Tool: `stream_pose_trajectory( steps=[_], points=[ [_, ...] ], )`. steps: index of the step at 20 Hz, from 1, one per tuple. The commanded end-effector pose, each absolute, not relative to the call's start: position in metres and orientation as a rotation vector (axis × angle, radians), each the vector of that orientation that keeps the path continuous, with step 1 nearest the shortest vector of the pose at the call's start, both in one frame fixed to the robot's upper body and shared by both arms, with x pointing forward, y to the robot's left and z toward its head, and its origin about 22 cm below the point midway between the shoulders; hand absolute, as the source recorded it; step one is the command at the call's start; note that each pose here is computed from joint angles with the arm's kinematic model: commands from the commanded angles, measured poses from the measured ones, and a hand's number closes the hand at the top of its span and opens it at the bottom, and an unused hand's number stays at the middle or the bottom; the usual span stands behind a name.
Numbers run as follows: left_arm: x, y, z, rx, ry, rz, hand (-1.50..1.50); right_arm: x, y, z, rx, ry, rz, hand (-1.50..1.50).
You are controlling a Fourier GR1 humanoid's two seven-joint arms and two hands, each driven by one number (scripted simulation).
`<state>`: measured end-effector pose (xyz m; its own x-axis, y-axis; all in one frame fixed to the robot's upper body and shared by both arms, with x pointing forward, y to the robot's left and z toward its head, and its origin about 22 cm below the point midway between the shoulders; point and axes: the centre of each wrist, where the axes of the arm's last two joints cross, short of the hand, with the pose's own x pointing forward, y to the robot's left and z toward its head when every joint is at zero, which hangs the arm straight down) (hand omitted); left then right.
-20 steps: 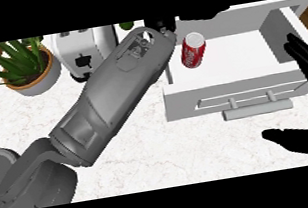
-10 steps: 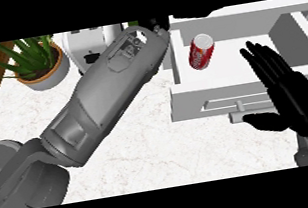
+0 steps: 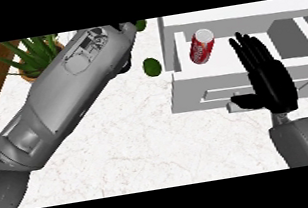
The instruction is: Pick up the can, place it into the drawer and close the drawer
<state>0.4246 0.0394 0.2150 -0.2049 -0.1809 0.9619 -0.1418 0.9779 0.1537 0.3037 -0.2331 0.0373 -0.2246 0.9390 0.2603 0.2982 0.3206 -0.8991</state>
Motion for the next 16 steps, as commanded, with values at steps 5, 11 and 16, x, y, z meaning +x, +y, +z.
stream_pose_trajectory(
  steps=[5, 11, 16],
  points=[
    [0.417, 0.075, 0.217, 0.244, -1.763, -0.049, -1.5, 0.339, -0.244, 0.006, -1.16, -1.609, 0.948, -1.5],
    [0.413, 0.102, 0.225, 0.246, -1.757, -0.016, -1.5, 0.364, -0.237, 0.006, -1.248, -1.639, 0.938, -1.5],
    [0.405, 0.104, 0.205, 0.255, -1.725, -0.04, -1.5, 0.386, -0.239, 0.01, -1.292, -1.649, 0.891, -1.5]
  ],
)
